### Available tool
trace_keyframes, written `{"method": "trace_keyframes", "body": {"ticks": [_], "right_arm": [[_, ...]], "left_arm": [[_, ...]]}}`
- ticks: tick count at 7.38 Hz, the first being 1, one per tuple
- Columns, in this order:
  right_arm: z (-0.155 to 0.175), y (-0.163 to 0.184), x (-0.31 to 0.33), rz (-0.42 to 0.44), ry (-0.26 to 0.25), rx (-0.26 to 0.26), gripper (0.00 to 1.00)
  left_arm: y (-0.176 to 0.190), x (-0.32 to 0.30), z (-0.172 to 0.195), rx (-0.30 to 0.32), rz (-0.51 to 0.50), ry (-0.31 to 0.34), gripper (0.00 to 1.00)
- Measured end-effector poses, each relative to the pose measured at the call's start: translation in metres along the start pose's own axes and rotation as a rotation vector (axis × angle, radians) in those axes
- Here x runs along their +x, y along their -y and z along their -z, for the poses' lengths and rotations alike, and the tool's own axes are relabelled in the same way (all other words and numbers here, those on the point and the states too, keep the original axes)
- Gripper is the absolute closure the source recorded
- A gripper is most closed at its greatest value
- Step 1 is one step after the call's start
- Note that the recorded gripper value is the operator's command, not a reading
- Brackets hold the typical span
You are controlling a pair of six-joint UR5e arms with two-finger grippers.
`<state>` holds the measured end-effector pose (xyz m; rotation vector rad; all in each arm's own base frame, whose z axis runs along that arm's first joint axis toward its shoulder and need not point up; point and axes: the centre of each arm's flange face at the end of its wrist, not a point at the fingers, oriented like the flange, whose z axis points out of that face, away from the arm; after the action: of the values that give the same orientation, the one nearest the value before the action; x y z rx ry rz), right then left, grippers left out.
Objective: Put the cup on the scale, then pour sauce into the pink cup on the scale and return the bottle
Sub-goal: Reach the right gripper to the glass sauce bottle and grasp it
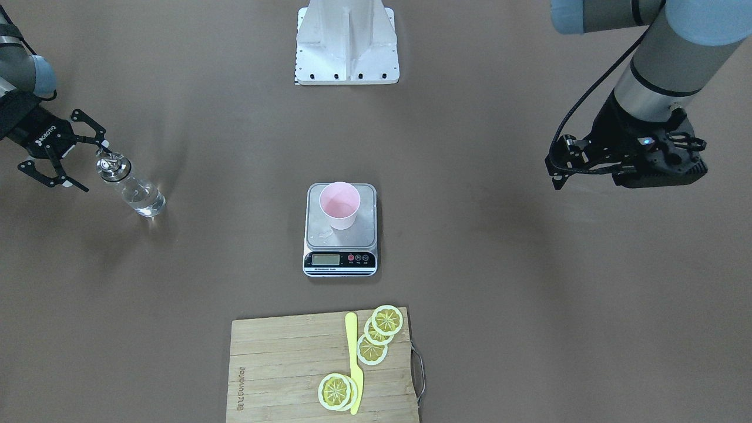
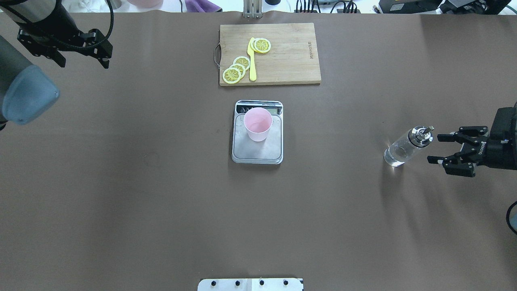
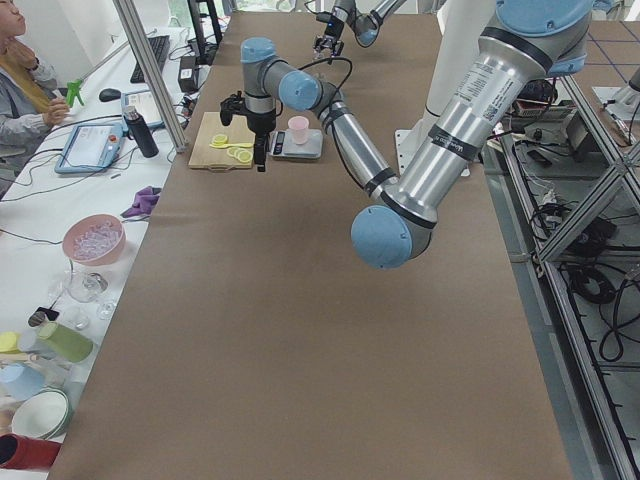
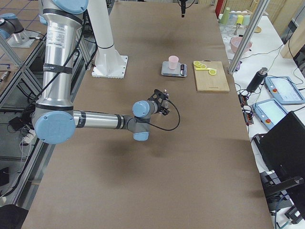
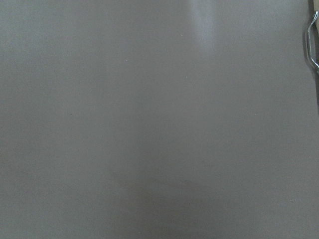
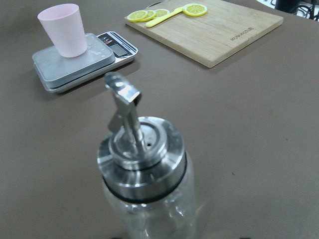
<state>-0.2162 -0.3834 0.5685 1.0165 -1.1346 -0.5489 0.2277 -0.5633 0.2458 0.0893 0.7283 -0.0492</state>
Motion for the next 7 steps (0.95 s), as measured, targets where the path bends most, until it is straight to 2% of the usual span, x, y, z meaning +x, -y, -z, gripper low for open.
{"method": "trace_keyframes", "body": {"ticks": [3,7], "right_arm": [[-0.02,0.002,-0.005,0.012,-0.017,0.033,0.16],[-0.032,-0.013,-0.013,0.032,0.011,0.07,0.17]], "left_arm": [[0.0,0.0,-0.001,-0.001,0.0,0.001,0.02],[0.0,0.001,-0.002,-0.001,-0.001,0.003,0.02]]}}
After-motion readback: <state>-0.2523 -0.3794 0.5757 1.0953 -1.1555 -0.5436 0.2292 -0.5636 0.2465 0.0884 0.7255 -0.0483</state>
